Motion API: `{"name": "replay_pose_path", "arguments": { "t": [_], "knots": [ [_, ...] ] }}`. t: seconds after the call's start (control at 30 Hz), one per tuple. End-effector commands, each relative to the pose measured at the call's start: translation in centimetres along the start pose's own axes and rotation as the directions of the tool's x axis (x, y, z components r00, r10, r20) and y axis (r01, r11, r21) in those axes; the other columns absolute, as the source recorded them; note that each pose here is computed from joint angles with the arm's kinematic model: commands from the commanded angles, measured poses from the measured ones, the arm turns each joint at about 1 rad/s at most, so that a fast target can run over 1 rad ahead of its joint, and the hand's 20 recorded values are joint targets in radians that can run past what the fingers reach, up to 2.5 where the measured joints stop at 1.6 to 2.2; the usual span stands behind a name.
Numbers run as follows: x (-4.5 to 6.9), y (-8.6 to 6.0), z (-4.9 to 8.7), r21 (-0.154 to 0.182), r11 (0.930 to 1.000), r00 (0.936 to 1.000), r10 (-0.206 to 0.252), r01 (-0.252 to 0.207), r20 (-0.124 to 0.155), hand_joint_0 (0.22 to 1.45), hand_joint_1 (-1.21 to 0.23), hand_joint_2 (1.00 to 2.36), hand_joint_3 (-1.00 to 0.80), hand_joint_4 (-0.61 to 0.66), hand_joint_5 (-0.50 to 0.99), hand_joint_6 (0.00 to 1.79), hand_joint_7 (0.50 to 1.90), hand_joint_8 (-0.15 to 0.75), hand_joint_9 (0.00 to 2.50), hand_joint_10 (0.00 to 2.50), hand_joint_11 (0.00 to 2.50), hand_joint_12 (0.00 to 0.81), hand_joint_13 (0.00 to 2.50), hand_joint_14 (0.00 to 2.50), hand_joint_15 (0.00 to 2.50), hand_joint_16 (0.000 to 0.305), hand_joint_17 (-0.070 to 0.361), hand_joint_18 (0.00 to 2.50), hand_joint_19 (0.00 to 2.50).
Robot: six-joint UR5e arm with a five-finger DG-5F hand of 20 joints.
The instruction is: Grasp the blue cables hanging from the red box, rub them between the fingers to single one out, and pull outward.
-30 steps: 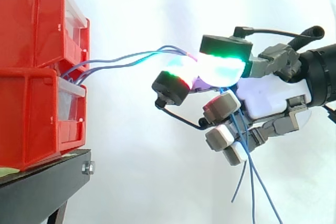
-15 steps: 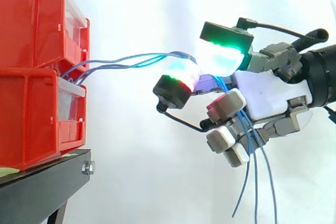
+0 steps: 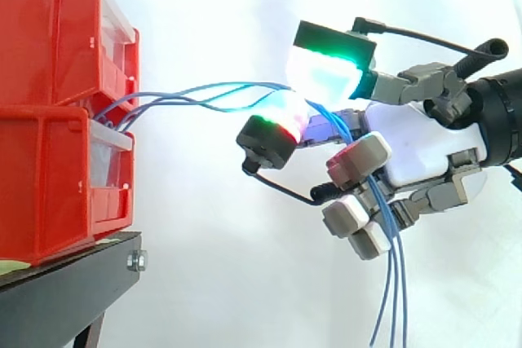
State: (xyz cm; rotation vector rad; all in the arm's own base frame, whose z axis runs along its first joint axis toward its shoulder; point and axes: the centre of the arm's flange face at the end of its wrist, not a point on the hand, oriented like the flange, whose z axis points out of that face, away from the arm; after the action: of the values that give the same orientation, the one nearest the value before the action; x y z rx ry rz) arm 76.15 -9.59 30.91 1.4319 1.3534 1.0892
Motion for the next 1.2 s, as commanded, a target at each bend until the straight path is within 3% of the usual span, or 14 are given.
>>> {"name": "replay_pose_path", "arguments": {
  "t": [0.0, 0.63, 0.73, 0.87, 1.1, 1.17],
  "knots": [
    [0.1, 0.0, 0.0, 0.0, 1.0, 1.0, 0.0, 0.0, -0.002, 0.49, -0.68, 1.0, -0.5, -0.05, -0.13, 0.87, 0.95, 0.299, 1.33, 0.02, 0.98, 0.404, 1.05, 0.03, 0.75, 0.055, 0.125, 0.87, 0.84],
    [0.0, 0.0, 0.0, 0.002, 1.0, 1.0, 0.0, 0.0, 0.003, 0.39, -0.67, 1.0, -0.5, -0.02, -0.13, 0.85, 0.92, 0.329, 1.33, 0.02, 0.95, 0.439, 1.07, 0.02, 0.75, 0.066, 0.15, 0.92, 0.82],
    [0.0, 0.0, 0.0, 0.002, 1.0, 1.0, 0.001, -0.001, 0.004, 0.46, -0.58, 1.0, -0.5, -0.06, -0.12, 0.83, 0.98, 0.304, 1.33, 0.03, 0.97, 0.409, 1.05, 0.03, 0.76, 0.059, 0.133, 0.86, 0.85],
    [-0.3, 0.0, 0.0, -0.001, 1.0, 1.0, 0.006, -0.006, 0.006, 0.52, -0.49, 1.0, -0.5, -0.06, -0.12, 0.82, 0.95, 0.286, 1.34, 0.03, 0.98, 0.392, 1.05, 0.03, 0.77, 0.054, 0.121, 0.84, 0.88],
    [-1.2, -0.3, -0.1, 0.005, 0.9994, 0.9993, 0.034, -0.034, 0.017, 0.56, -0.58, 1.0, -0.44, -0.04, -0.11, 0.78, 0.97, 0.301, 1.35, 0.02, 0.97, 0.407, 1.07, 0.03, 0.76, 0.057, 0.129, 0.87, 0.86],
    [-1.3, -1.1, -0.2, 0.022, 0.999, 0.9991, 0.039, -0.039, 0.018, 0.56, -0.59, 1.0, -0.44, -0.03, -0.11, 0.78, 0.97, 0.299, 1.35, 0.02, 0.97, 0.403, 1.07, 0.02, 0.76, 0.057, 0.128, 0.87, 0.86]
  ]
}}
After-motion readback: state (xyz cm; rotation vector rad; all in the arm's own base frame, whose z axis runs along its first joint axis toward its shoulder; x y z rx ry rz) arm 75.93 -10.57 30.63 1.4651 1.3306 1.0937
